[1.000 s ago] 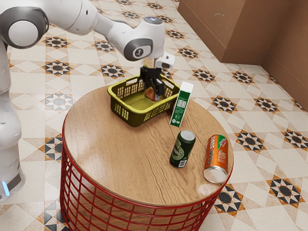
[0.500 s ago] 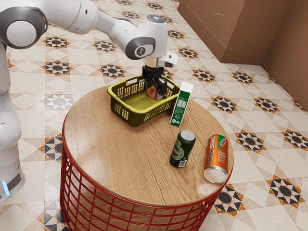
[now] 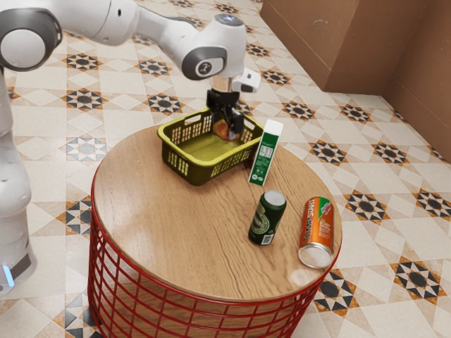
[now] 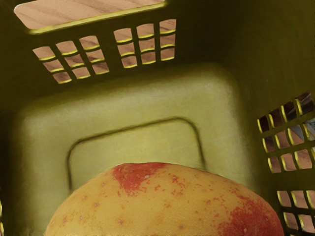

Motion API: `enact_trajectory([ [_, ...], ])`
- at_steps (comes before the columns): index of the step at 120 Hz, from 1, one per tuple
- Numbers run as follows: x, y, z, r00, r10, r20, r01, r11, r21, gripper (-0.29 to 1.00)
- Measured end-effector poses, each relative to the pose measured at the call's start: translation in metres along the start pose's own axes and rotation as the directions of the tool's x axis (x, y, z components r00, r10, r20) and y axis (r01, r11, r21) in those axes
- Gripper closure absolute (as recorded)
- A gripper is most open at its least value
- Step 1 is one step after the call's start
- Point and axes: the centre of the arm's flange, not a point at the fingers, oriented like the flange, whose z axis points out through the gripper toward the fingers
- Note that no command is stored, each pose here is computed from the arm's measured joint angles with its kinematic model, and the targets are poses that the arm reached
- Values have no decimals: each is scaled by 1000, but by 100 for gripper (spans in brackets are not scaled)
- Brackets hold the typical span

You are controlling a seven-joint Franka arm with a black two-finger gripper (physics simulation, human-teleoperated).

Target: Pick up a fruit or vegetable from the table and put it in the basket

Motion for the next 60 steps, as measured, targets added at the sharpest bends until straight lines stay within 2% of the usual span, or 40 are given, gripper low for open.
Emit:
enact_trajectory([
  [12,5,3,-18,1000,21,19,-22,999,29,12],
  [23,-3,7,1,995,32,91,-36,998,44,10],
  [37,-6,7,-1,993,30,115,-37,998,58,13],
  [45,-11,8,16,987,28,159,-38,997,65,9],
  [60,-13,7,14,985,19,172,-33,997,77,5],
])
